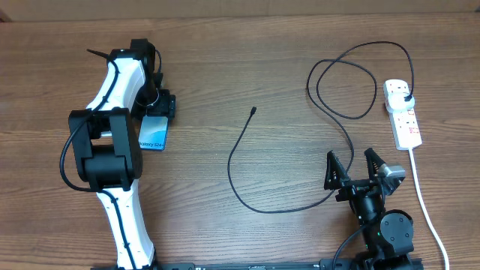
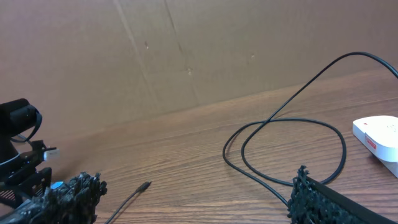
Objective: Plug charger to phone and switch on socket
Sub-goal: 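Lower the left gripper and close it on the phone's sides, then lift the phone with the left gripper and slide it rightward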
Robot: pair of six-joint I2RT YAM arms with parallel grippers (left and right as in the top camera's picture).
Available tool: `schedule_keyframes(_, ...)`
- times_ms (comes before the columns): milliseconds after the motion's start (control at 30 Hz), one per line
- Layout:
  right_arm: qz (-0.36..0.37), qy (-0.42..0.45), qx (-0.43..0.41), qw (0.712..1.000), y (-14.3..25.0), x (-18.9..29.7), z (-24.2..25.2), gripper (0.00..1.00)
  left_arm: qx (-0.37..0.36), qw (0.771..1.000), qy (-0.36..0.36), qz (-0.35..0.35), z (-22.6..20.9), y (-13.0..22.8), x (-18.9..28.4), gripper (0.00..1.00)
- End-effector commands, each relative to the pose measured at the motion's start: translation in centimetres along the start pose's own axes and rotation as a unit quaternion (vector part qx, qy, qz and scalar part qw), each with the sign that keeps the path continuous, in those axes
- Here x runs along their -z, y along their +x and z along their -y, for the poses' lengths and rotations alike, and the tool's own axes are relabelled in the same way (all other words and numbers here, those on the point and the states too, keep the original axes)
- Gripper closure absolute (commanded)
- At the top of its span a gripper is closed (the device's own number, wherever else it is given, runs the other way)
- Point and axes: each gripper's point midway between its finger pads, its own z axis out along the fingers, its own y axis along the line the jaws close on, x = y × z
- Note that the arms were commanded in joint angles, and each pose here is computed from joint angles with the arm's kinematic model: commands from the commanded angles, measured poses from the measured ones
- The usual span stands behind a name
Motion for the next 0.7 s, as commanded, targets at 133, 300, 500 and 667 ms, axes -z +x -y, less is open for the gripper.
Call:
schedule_keyframes(133, 0.001, 0.0, 0.002, 1.0, 0.2, 0.0, 0.1, 0.0, 0.114, 0.99, 0.065, -0.057, 2.9, 1.7, -2.0, 0.2)
schedule_keyframes(300, 0.001, 0.0, 0.002, 1.0, 0.2, 0.0, 0.1, 0.0, 0.172, 0.975, 0.117, -0.072, 4.8, 1.8, -1.7, 0.22)
schedule_keyframes(500, 0.001, 0.0, 0.002, 1.0, 0.2, 0.0, 0.1, 0.0, 0.238, 0.958, 0.133, -0.087, 6.0, 1.9, -1.4, 0.23)
schedule_keyframes(667, 0.001, 0.0, 0.002, 1.0, 0.2, 0.0, 0.1, 0.0, 0.22, 0.964, 0.123, -0.083, 7.2, 2.0, -1.5, 0.19)
